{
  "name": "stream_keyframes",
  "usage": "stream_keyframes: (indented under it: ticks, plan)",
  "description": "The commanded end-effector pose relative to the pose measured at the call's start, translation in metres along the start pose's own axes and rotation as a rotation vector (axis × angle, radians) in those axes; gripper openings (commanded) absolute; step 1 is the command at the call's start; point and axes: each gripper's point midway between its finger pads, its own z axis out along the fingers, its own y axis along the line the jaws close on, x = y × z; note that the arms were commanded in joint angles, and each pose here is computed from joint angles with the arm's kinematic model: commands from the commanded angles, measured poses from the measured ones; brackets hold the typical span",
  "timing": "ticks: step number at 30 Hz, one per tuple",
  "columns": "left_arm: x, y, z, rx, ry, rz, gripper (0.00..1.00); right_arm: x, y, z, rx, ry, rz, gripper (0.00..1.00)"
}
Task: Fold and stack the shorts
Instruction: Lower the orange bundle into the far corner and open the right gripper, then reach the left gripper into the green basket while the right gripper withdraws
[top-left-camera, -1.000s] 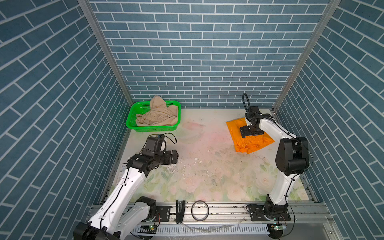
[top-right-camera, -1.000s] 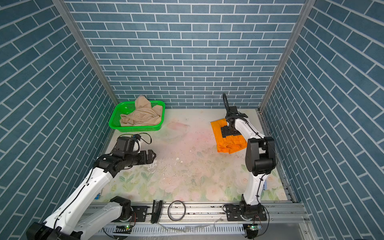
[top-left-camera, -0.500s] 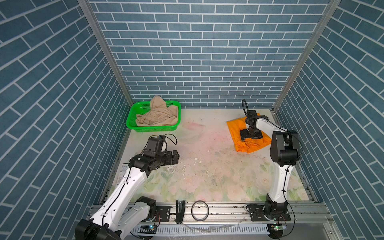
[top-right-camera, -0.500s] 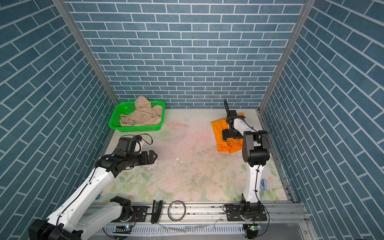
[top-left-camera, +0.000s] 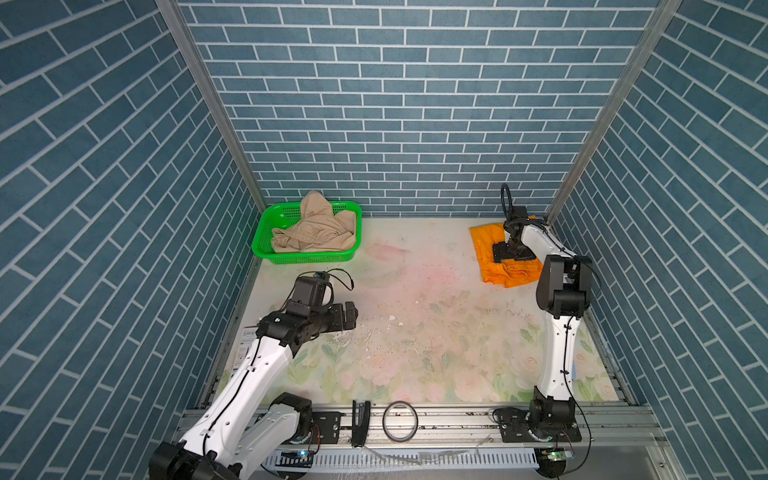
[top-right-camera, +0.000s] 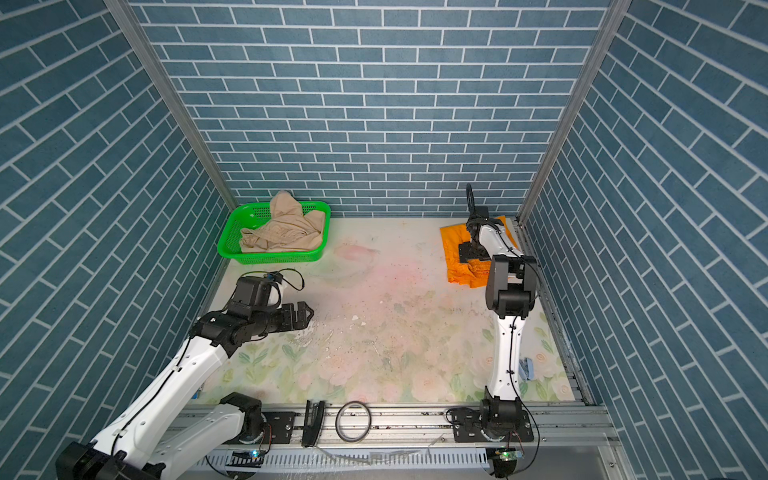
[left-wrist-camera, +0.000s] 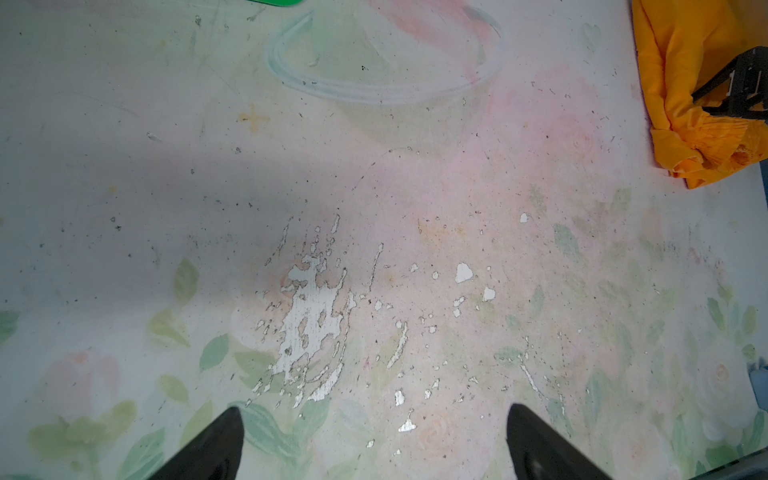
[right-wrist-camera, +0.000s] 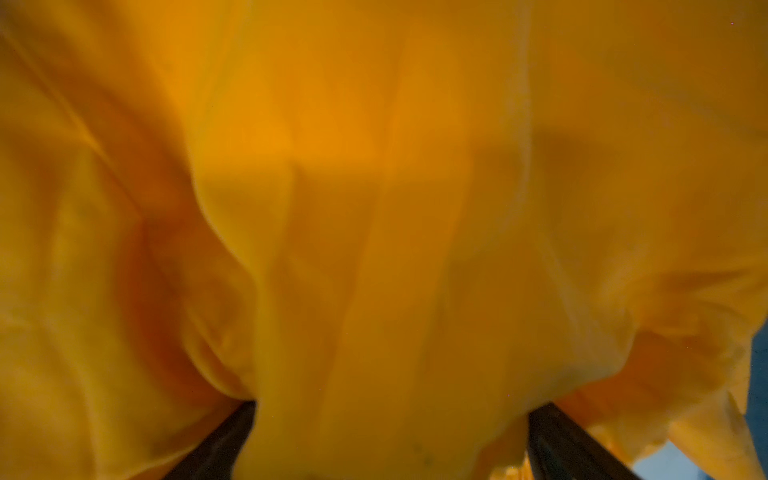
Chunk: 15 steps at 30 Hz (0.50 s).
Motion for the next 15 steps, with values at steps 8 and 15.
stream_keyframes:
  ticks: [8,15]
  plan:
    - [-0.045,0.004,-0.034,-0.107,-0.102,0.063,1.00,-0.031,-0.001,-0.043,-0.084,-0.144,0.006,0.95]
    - [-0.095,-0.005,-0.063,-0.157,-0.199,0.116,1.00,-0.034,0.013,-0.164,-0.251,-0.461,0.069,0.94]
